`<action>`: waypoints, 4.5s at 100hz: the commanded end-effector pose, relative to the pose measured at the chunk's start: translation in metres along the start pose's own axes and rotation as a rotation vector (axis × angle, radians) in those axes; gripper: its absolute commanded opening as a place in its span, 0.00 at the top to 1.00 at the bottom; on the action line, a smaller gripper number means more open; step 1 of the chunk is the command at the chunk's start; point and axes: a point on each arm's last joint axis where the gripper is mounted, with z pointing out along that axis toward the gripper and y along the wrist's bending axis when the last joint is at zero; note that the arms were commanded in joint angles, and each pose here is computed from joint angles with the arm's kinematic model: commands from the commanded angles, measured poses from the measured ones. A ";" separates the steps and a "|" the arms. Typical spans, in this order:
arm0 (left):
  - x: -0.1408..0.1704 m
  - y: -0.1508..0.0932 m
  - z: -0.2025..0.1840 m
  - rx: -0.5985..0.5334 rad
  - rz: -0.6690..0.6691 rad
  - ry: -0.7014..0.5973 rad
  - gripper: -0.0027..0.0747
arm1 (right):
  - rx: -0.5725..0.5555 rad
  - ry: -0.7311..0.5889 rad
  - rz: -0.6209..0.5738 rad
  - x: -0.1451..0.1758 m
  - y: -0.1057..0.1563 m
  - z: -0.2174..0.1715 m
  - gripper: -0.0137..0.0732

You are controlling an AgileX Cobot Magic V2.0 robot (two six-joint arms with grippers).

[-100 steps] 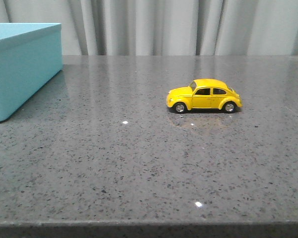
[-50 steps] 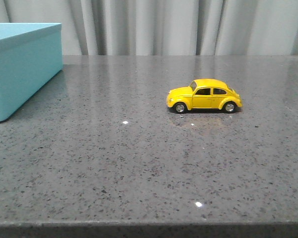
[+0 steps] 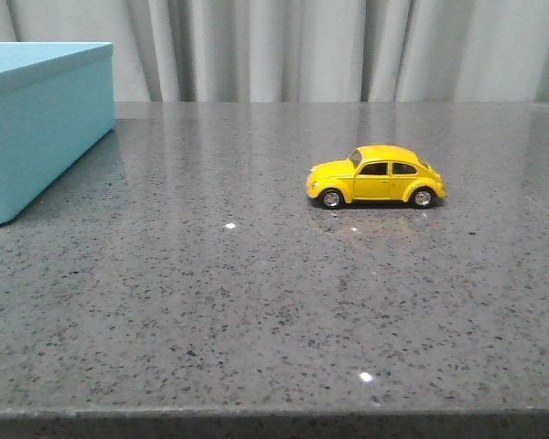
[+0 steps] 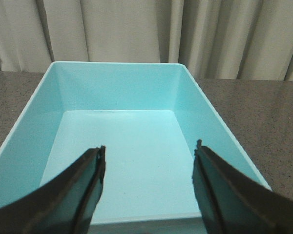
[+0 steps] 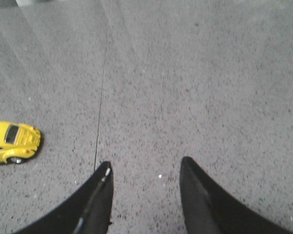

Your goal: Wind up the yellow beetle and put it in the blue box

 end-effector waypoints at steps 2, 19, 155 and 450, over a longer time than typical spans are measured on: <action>-0.019 -0.003 -0.001 0.025 -0.011 -0.109 0.45 | -0.004 -0.009 -0.001 -0.025 0.005 -0.002 0.44; -0.019 -0.003 -0.001 0.026 -0.011 -0.110 0.45 | 0.006 0.079 -0.003 -0.049 0.011 0.001 0.37; -0.017 -0.003 -0.001 0.026 -0.039 -0.088 0.47 | -0.179 0.614 -0.086 -0.082 0.169 0.155 0.23; -0.023 -0.004 -0.002 0.035 -0.039 -0.150 0.47 | 0.010 0.513 0.010 -0.119 0.113 0.128 0.28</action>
